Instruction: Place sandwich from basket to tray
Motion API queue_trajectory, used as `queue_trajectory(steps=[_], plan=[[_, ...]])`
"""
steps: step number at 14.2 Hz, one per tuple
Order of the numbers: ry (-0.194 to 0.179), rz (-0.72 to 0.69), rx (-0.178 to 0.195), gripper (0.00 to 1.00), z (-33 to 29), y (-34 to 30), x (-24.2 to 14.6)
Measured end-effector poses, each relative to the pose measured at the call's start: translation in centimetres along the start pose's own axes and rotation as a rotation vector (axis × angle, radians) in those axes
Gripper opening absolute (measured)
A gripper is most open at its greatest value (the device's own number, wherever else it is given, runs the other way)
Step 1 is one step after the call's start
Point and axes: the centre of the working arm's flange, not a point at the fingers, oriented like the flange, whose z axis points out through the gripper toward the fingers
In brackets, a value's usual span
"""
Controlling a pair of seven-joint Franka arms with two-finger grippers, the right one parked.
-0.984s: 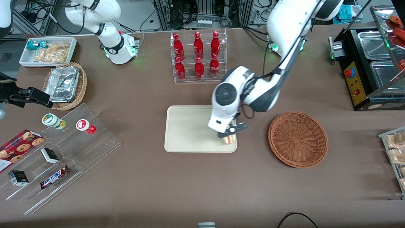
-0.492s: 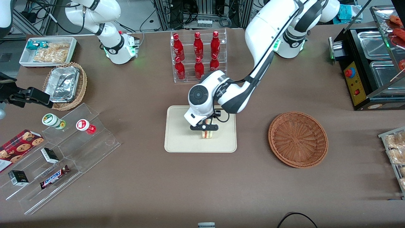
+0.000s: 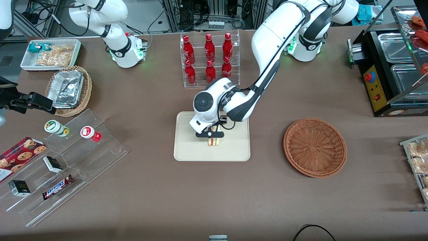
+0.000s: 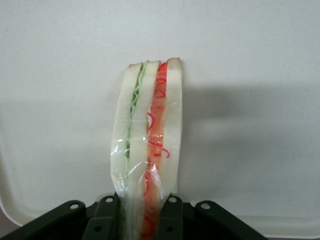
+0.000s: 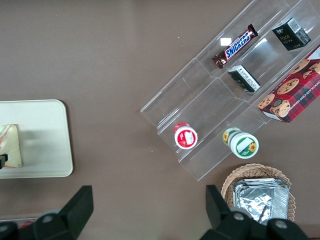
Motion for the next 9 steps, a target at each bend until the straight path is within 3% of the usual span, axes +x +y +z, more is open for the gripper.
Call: queue_trajectory(steps=[4,9], plan=[[0.001,-0.046,-0.001,0.31,-0.1,0.0,0.0],[0.029,-0.057,-0.026,0.77,-2.6,0.1,0.5]])
